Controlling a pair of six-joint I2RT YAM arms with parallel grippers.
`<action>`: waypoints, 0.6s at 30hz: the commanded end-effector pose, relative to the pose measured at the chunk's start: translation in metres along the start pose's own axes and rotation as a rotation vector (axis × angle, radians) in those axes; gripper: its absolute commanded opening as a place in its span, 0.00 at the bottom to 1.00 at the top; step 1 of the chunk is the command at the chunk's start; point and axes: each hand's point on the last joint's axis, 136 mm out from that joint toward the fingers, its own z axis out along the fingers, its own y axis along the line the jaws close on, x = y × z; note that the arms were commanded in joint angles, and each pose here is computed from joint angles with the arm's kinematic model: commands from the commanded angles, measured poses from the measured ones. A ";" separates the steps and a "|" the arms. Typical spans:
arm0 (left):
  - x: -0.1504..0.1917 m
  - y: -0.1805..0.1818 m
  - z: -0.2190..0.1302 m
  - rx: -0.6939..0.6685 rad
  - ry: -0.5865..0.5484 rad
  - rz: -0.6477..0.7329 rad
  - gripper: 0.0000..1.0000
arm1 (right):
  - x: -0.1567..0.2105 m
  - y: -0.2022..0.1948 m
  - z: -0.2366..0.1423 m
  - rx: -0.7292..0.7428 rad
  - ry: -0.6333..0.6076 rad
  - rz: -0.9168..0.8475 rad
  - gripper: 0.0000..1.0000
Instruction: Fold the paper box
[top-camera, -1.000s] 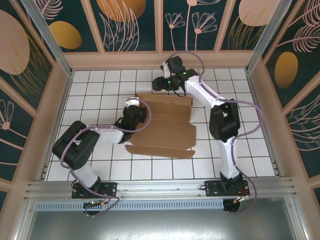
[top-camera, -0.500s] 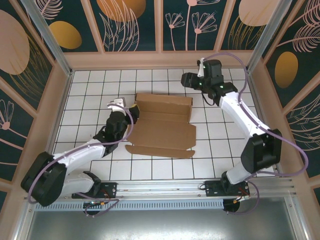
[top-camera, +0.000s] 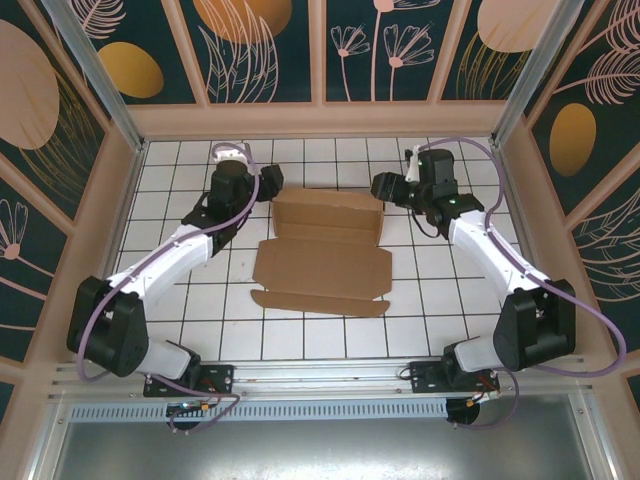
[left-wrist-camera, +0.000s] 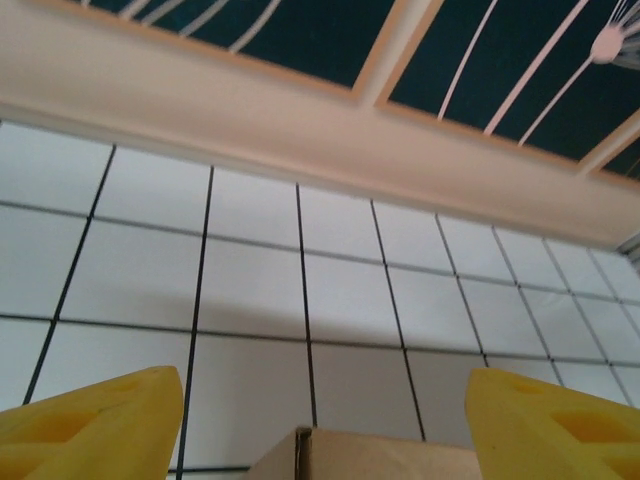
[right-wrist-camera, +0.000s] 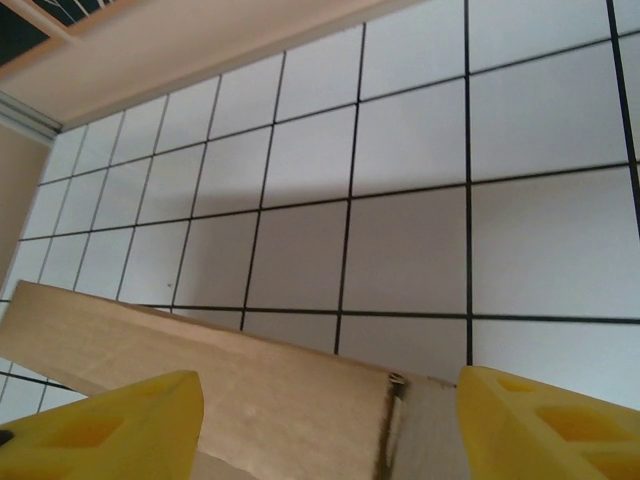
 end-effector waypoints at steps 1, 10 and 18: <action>0.023 0.008 0.008 -0.017 0.110 -0.021 0.73 | 0.005 -0.002 -0.001 -0.015 -0.002 0.020 0.67; 0.066 0.023 0.023 -0.003 0.188 -0.118 0.58 | 0.033 -0.010 0.007 -0.037 0.044 0.058 0.59; 0.107 0.040 0.028 -0.032 0.260 -0.179 0.46 | 0.061 -0.024 0.017 -0.009 0.089 0.075 0.55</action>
